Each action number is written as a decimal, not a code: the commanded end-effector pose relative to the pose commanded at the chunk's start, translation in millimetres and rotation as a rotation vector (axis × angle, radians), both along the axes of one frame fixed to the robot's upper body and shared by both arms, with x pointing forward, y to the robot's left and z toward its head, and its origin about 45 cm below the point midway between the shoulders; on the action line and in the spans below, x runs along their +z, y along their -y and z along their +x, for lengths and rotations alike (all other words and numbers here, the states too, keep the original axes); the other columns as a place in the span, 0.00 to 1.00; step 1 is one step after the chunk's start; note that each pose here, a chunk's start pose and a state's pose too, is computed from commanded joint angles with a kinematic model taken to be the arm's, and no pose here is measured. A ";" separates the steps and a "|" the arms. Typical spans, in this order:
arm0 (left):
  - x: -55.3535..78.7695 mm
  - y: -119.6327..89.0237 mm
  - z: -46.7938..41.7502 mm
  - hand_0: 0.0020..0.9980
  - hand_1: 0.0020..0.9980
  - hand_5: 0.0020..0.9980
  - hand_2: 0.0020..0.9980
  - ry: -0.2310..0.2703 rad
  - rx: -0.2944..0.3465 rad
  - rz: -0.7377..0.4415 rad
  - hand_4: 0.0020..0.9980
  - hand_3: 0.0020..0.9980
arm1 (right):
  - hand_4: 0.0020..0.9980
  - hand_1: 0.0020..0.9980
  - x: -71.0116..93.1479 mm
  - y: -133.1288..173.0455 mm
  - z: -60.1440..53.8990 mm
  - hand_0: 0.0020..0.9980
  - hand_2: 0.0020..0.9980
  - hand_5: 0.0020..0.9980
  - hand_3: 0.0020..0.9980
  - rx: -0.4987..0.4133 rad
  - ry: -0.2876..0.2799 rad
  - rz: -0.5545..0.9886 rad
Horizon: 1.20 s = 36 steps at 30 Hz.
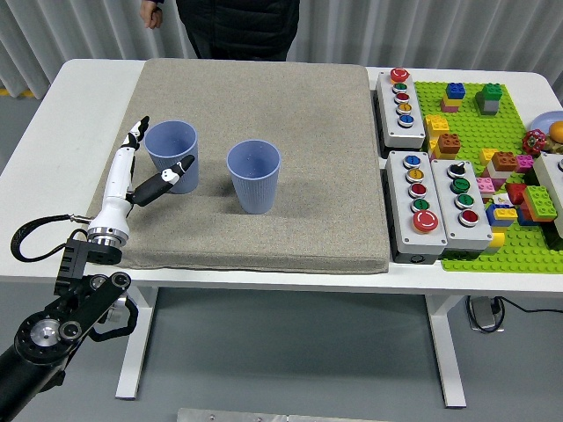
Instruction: Pick cup pour cup place
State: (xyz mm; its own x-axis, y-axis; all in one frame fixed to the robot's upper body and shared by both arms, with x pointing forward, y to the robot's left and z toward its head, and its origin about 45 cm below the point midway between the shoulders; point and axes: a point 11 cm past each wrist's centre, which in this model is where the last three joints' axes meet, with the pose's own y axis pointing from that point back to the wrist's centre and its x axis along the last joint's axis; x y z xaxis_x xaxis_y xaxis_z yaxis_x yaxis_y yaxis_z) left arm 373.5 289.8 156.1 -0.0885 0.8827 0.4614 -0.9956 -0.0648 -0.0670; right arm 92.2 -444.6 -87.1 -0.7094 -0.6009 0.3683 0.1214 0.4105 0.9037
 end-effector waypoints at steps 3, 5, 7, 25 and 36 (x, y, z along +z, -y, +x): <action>4.9 -3.1 1.5 0.95 0.99 0.61 1.00 0.014 0.010 0.001 1.00 1.00 | 0.00 0.61 0.2 0.2 1.0 0.67 0.55 0.08 0.53 -0.001 0.004 -0.001; 7.4 -5.3 2.3 0.95 0.99 0.61 1.00 0.023 0.019 0.002 1.00 1.00 | 0.00 0.61 0.3 0.2 1.4 0.67 0.55 0.08 0.53 -0.002 0.006 -0.001; 10.4 -8.0 3.1 0.95 0.99 0.61 1.00 0.033 0.029 0.007 1.00 1.00 | 0.00 0.61 0.3 0.4 1.4 0.67 0.55 0.08 0.53 -0.001 0.007 -0.002; 72.5 -22.3 4.7 0.95 0.98 0.67 1.00 0.219 0.097 -0.071 1.00 1.00 | 0.00 0.61 0.4 -0.2 2.6 0.67 0.55 0.09 0.54 -0.005 0.011 -0.001; 115.9 -31.0 1.6 0.72 0.72 0.93 0.80 0.375 0.107 -0.449 0.88 0.84 | 0.00 0.61 0.0 -1.0 1.6 0.67 0.55 0.10 0.54 -0.007 0.007 0.001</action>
